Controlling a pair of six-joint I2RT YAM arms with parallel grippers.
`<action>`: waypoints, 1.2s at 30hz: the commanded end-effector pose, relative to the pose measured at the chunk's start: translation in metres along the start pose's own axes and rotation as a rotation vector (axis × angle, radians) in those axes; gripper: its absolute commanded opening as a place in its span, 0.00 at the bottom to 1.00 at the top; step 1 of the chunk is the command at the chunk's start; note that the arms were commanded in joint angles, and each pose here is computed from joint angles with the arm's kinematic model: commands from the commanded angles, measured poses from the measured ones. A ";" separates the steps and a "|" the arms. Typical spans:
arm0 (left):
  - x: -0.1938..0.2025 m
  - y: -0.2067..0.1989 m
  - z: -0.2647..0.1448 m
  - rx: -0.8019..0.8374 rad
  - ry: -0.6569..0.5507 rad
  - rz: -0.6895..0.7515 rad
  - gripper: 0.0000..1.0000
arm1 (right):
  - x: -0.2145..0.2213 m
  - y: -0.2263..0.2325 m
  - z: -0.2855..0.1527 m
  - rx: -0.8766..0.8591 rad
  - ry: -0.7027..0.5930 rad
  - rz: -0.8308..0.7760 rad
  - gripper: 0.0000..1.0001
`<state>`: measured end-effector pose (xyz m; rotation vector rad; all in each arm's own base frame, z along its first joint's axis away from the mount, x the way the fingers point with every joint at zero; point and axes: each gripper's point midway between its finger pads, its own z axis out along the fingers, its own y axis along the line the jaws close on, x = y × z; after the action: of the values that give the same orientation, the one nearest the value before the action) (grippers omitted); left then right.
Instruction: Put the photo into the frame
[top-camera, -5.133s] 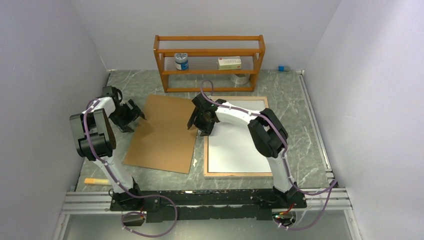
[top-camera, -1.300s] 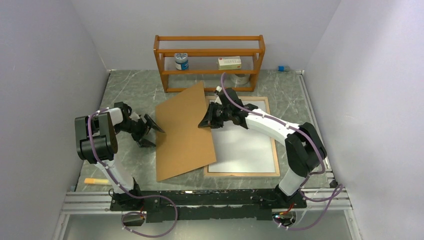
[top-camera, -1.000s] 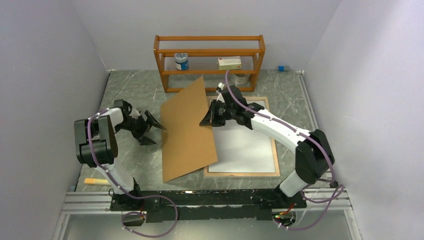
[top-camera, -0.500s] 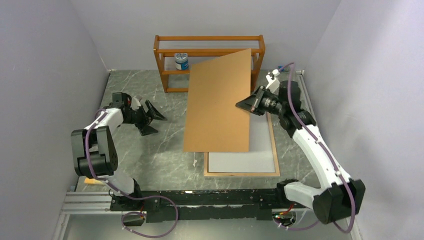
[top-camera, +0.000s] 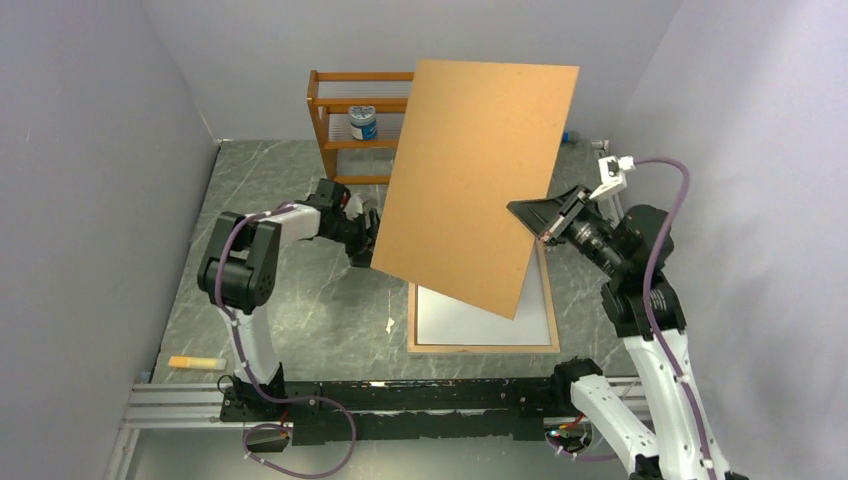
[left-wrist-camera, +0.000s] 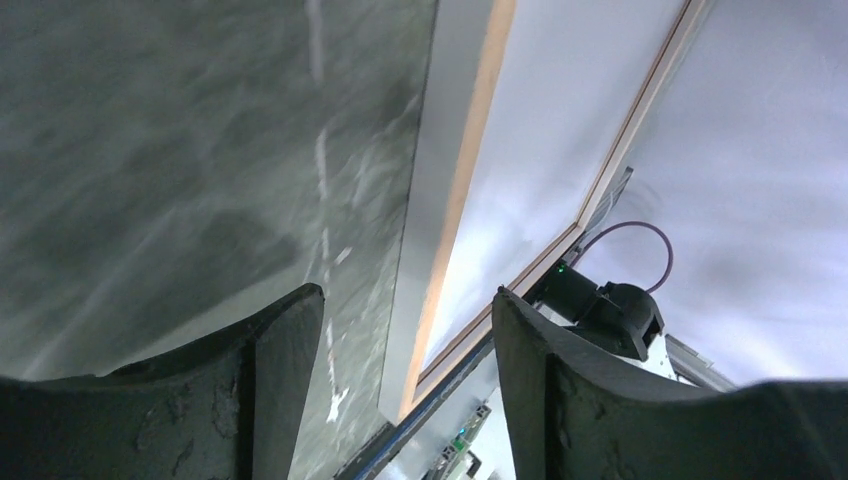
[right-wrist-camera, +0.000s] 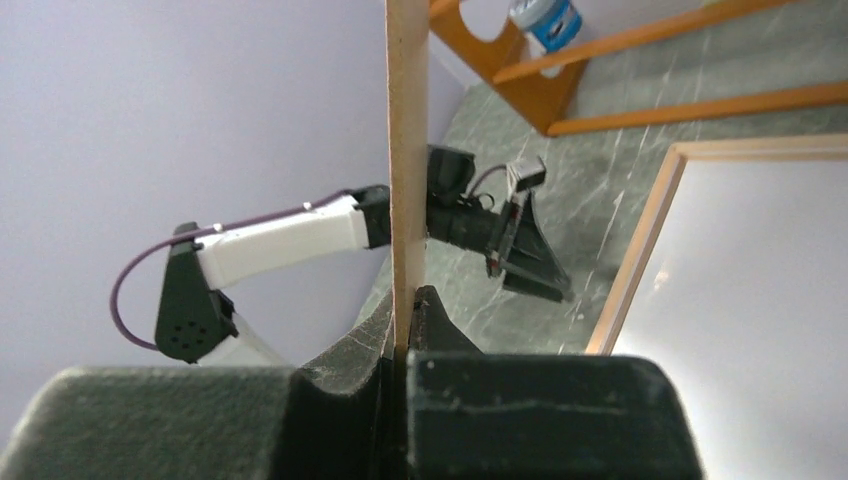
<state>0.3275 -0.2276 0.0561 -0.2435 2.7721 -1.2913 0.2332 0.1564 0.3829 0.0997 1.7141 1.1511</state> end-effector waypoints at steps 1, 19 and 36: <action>-0.008 -0.027 0.025 0.013 0.007 0.083 0.67 | -0.044 0.029 -0.023 -0.025 -0.224 -0.034 0.00; 0.009 0.034 0.060 -0.583 0.006 0.224 0.45 | -0.063 0.016 -0.054 0.121 -0.393 0.030 0.00; 0.037 0.086 0.002 -0.757 0.094 0.176 0.33 | -0.053 0.005 -0.042 0.145 -0.333 0.047 0.00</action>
<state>0.3224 -0.2622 0.0203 0.0540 2.9442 -0.5516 0.2275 0.0991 0.3845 0.4635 1.6264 0.9220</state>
